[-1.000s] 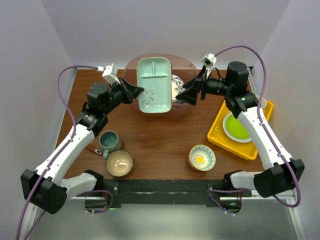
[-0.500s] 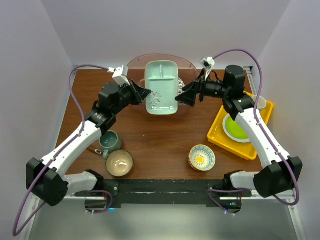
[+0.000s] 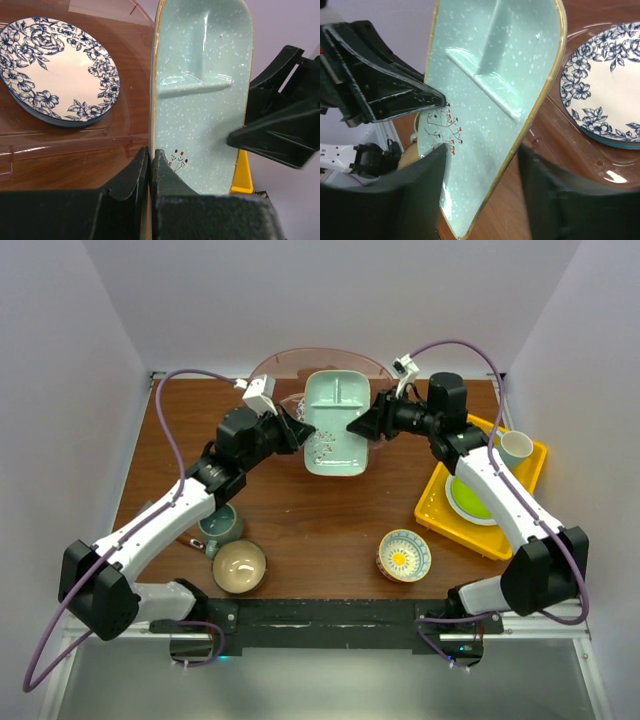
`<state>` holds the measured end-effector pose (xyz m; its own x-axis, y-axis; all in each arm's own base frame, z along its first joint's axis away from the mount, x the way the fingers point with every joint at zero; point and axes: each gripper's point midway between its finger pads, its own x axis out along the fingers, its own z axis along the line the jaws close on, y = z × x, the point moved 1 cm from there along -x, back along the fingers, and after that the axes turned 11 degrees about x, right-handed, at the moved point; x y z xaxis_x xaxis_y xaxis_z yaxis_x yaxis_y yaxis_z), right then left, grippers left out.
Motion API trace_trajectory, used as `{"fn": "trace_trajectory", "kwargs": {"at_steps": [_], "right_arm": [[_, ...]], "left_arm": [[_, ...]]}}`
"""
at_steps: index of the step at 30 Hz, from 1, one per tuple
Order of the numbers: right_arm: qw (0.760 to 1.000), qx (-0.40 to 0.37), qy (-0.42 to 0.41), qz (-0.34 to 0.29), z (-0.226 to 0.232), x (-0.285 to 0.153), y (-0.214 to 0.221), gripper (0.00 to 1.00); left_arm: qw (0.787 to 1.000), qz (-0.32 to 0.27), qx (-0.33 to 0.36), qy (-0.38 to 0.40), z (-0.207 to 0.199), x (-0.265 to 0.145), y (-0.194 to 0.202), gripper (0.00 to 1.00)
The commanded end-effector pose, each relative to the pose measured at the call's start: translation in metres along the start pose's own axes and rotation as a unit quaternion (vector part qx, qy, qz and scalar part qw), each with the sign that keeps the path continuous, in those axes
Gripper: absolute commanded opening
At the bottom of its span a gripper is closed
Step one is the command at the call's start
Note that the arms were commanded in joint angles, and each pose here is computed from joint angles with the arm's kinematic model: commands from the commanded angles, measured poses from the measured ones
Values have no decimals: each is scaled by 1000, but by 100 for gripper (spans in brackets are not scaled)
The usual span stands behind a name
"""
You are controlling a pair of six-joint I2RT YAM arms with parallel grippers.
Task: Place the mixed dishes into the plastic bin
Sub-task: Place the plate in the plastic bin.
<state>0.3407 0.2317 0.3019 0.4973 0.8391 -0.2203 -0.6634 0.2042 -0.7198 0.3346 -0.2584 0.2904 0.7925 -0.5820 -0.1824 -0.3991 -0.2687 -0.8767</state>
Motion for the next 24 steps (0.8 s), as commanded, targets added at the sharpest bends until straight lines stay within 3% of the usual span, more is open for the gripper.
{"fn": "trace_trajectory", "kwargs": {"at_steps": [1, 4, 9, 11, 12, 14, 15, 18, 24], "right_arm": [[1000, 4, 6, -27, 6, 3, -14, 30], [1000, 3, 3, -31, 10, 2, -18, 2], [1000, 2, -1, -31, 18, 0, -26, 0], [999, -2, 0, -35, 19, -2, -33, 0], [999, -3, -2, -35, 22, -2, -37, 0], [999, -5, -3, -38, 22, -2, -43, 0], [999, -6, -5, -39, 24, -2, -47, 0], [999, -14, -4, -46, 25, -3, -56, 0], [998, -16, 3, -64, 18, -6, -79, 0]], "left_arm": [[986, -157, -3, 63, -46, -15, -98, 0], [986, -158, 0, 61, -46, -16, -98, 0], [985, -160, 22, 57, -45, -21, -98, 1], [984, -163, 41, 61, -46, -25, -101, 16], [984, -160, 49, 63, -47, -26, -100, 36], [982, -162, 68, 73, -50, -32, -101, 57], [981, -161, 82, 74, -49, -34, -99, 72], [977, -164, 113, 71, -48, -44, -100, 89], [972, -171, 161, 9, -21, -66, -112, 100]]}}
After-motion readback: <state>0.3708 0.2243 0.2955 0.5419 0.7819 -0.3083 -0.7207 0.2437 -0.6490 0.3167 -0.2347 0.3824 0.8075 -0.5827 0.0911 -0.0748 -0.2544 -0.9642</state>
